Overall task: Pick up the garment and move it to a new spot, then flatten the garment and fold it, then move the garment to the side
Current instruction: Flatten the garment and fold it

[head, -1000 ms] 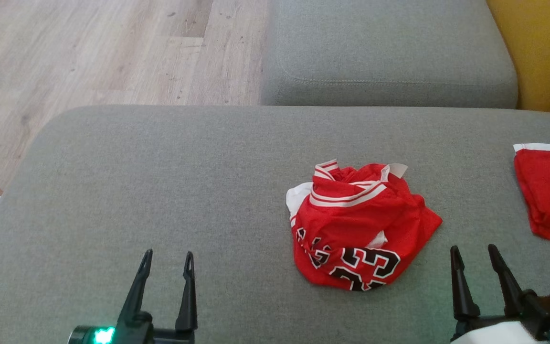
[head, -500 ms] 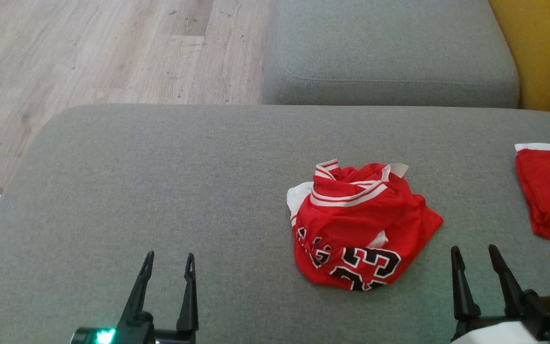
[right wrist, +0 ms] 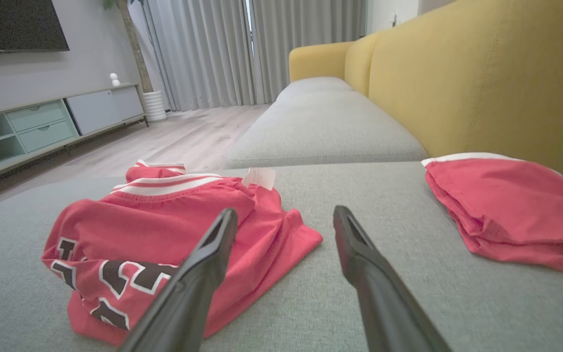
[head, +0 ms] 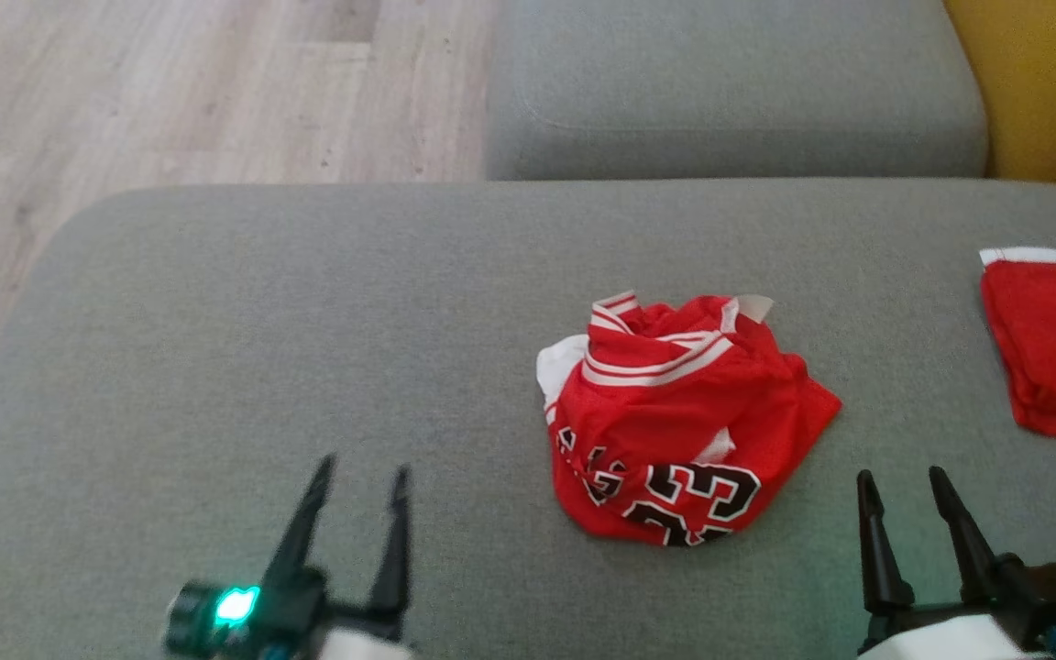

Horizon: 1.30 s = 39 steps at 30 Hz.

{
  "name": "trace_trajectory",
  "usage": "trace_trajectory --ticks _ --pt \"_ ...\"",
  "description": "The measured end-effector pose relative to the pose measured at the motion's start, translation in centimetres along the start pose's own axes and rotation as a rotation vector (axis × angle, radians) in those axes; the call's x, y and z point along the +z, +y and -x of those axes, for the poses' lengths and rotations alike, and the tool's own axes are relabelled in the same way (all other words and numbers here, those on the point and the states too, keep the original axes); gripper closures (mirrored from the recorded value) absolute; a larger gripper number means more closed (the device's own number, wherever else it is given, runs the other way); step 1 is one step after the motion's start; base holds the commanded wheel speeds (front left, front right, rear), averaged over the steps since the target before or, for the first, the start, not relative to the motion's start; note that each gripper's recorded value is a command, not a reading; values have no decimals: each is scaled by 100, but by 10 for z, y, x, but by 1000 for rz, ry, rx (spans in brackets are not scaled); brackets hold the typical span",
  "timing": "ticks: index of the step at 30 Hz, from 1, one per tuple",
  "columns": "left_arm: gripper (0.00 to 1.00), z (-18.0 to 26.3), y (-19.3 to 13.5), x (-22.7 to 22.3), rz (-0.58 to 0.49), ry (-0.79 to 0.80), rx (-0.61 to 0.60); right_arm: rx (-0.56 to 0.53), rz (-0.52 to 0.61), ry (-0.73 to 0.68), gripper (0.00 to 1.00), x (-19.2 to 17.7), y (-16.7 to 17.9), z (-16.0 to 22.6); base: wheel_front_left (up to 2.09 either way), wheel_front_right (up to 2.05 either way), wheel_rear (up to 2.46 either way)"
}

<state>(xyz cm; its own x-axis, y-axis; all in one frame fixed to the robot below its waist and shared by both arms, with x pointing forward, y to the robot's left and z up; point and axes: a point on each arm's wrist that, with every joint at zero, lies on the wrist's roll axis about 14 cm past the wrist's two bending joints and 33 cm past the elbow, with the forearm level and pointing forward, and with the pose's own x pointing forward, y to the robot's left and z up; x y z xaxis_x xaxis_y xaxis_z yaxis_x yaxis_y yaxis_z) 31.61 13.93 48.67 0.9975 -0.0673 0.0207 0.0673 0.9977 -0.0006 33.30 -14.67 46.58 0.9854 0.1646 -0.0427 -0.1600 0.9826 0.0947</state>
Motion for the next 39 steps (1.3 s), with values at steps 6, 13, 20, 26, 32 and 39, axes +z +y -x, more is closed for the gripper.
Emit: trace_trajectory --ticks 6,13,20,26,32,39 --pt "0 -51 -64 20 -38 -55 -273 -23 -1 28 0 -9 -6 2 0 0 0" --pt "0 -110 -143 27 -101 18 -551 -60 9 35 0 -10 -21 -10 0 0 0" --pt "0 -140 -212 21 -231 192 -755 -102 36 75 0 -19 -42 -12 0 0 0" --pt "0 -134 -240 -29 -369 410 -886 -135 43 96 0 -24 -54 -13 0 0 0" --pt "27 -129 -232 -63 -450 504 -889 -162 34 101 0 -25 -59 -6 0 0 0" --pt "100 -134 -240 -40 -412 398 -915 -164 25 82 0 -20 -57 -5 0 0 0"
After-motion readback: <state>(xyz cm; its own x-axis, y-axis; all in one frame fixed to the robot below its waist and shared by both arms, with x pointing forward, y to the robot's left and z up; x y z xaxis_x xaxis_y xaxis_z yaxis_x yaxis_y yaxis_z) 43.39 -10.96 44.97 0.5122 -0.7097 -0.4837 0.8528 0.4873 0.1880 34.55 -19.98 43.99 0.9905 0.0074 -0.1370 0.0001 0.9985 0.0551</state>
